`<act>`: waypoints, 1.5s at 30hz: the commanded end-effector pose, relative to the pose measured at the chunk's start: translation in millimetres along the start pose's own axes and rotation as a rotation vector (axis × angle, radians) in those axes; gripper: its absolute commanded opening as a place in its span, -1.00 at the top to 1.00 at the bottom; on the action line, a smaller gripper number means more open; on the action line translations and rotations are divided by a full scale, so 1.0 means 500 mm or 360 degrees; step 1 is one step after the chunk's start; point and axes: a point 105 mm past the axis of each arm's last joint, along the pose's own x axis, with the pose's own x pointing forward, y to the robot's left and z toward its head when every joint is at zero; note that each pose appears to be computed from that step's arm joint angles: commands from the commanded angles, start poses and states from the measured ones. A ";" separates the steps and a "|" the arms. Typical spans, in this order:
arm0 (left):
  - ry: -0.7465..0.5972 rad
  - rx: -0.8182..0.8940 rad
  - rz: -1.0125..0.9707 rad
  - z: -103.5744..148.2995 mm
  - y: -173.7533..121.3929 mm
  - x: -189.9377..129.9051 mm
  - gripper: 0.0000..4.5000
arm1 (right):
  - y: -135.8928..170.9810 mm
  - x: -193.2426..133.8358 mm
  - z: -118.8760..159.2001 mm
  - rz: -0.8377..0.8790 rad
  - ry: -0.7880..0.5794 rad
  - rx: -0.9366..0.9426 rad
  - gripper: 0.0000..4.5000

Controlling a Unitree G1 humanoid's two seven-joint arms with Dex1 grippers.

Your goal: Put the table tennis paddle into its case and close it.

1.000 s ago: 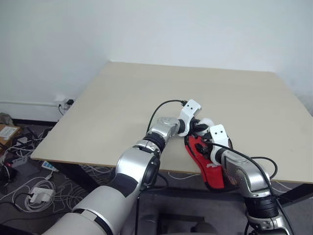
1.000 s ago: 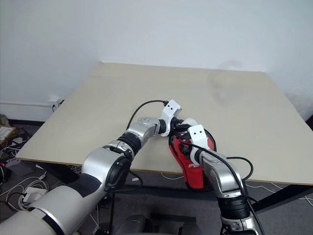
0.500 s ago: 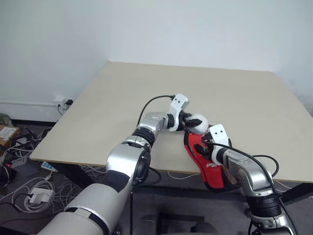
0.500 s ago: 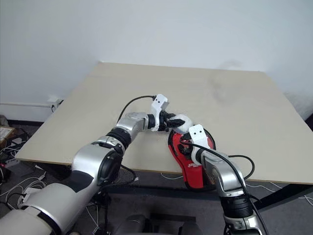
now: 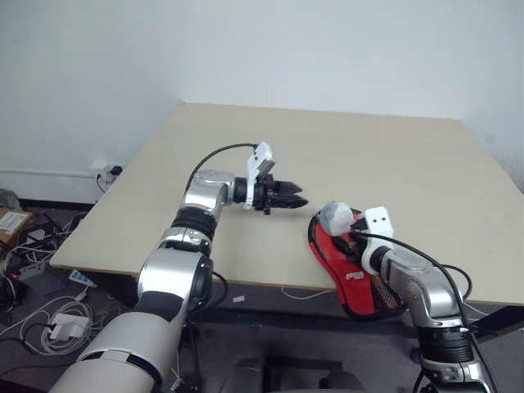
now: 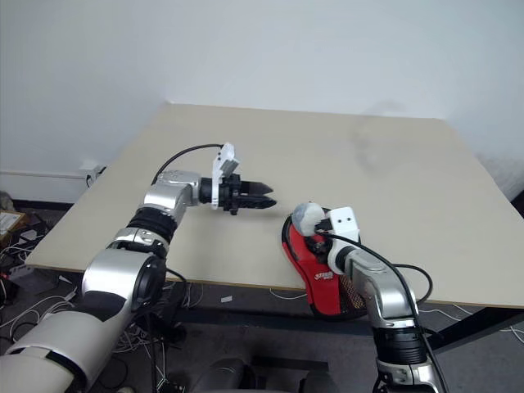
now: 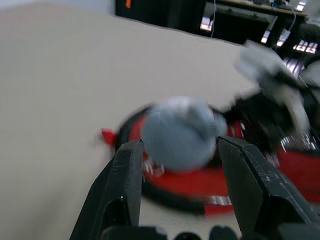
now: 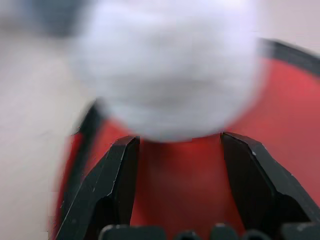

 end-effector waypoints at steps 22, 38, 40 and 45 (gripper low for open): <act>0.0052 0.0158 0.0221 -0.085 -0.120 0.190 -0.07 | -0.046 -0.043 0.163 0.0205 -0.0233 -0.0174 -0.25; 0.0272 0.0374 0.0183 -0.121 -0.147 0.279 -0.07 | -0.009 -0.019 0.166 0.0473 -0.0107 0.0118 -0.25; 0.0276 0.0376 0.0175 -0.121 -0.148 0.280 -0.07 | -0.004 -0.017 0.164 0.0516 -0.0078 0.0162 -0.25; 0.0294 0.0355 0.0179 -0.128 -0.145 0.273 -0.07 | 0.004 -0.005 0.165 0.0560 -0.0059 0.0280 -0.25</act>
